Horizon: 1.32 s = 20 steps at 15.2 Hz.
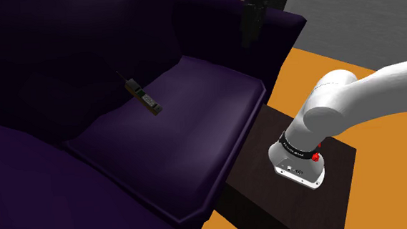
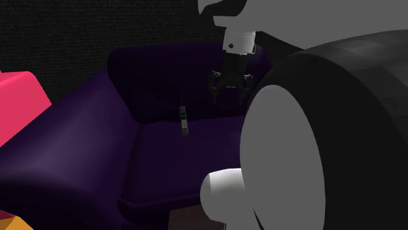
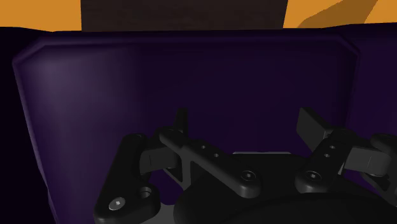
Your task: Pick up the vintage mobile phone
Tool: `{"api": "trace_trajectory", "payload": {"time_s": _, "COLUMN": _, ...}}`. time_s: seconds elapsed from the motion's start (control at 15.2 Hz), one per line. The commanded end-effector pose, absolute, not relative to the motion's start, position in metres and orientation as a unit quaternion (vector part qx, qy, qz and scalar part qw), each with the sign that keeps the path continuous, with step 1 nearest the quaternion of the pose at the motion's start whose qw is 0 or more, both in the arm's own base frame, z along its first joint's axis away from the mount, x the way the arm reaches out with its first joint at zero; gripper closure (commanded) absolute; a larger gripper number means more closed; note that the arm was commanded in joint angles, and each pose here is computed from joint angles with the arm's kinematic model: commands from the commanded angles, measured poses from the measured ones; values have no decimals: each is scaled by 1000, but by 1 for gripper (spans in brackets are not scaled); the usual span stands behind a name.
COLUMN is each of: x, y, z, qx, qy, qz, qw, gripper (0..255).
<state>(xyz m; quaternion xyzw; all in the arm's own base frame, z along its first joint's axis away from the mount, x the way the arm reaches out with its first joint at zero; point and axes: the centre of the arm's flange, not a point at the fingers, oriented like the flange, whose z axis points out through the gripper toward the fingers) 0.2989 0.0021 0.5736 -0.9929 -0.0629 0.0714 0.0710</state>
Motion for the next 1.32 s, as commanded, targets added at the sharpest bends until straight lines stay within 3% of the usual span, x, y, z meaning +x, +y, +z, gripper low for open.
{"api": "trace_trajectory", "payload": {"time_s": 0.0, "x": 299, "y": 2, "z": 574, "qx": -993, "qy": -63, "qz": 71, "qw": 71, "gripper": 0}}
{"api": "trace_trajectory", "payload": {"time_s": 1.25, "x": 500, "y": 109, "z": 466, "qx": -994, "qy": -87, "qz": 59, "qw": 23, "gripper": 0}}
